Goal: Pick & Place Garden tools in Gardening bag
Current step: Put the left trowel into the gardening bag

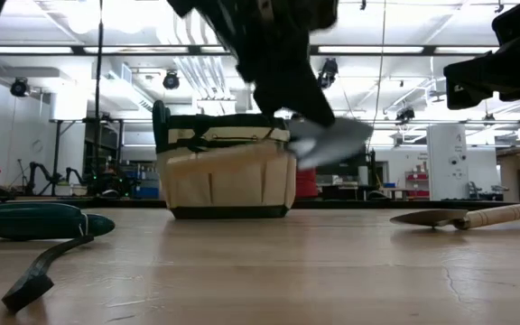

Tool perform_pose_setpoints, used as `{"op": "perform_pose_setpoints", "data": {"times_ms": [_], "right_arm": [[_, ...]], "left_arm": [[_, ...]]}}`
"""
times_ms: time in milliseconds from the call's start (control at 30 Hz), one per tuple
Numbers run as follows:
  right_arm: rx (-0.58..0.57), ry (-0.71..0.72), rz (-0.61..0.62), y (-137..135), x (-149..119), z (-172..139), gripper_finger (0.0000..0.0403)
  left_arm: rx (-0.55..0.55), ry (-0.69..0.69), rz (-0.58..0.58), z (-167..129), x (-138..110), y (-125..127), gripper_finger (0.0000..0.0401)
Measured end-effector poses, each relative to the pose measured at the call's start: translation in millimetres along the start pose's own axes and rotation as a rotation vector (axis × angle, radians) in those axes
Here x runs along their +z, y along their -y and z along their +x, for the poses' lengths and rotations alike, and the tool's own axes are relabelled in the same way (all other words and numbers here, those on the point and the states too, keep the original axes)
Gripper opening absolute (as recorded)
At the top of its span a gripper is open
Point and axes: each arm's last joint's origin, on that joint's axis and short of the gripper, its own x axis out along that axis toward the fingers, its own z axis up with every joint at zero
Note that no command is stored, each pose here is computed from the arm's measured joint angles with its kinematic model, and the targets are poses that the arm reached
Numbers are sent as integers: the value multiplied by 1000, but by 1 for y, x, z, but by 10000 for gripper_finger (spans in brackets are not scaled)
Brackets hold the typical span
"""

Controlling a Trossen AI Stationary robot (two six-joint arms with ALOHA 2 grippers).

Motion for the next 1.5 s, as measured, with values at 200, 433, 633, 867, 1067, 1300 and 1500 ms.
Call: {"op": "perform_pose_setpoints", "data": {"times_ms": [200,433,633,867,1067,1300,1500], "right_arm": [[0,0,0,0,0,0,8],[0,1,0,0,0,0,8],[-1,0,0,0,0,0,8],[0,0,0,0,0,0,8],[0,0,0,0,0,0,8],[0,-1,0,0,0,0,8],[0,0,0,0,0,0,8]], "left_arm": [[182,123,59,-36,3,17,1],[443,318,70,-67,-21,29,1],[618,560,64,-91,-54,34,0],[737,799,106,-102,-84,22,0],[798,893,136,-106,-91,7,0],[824,900,128,-106,-87,-15,0],[803,915,117,-107,-86,-28,1]]}}
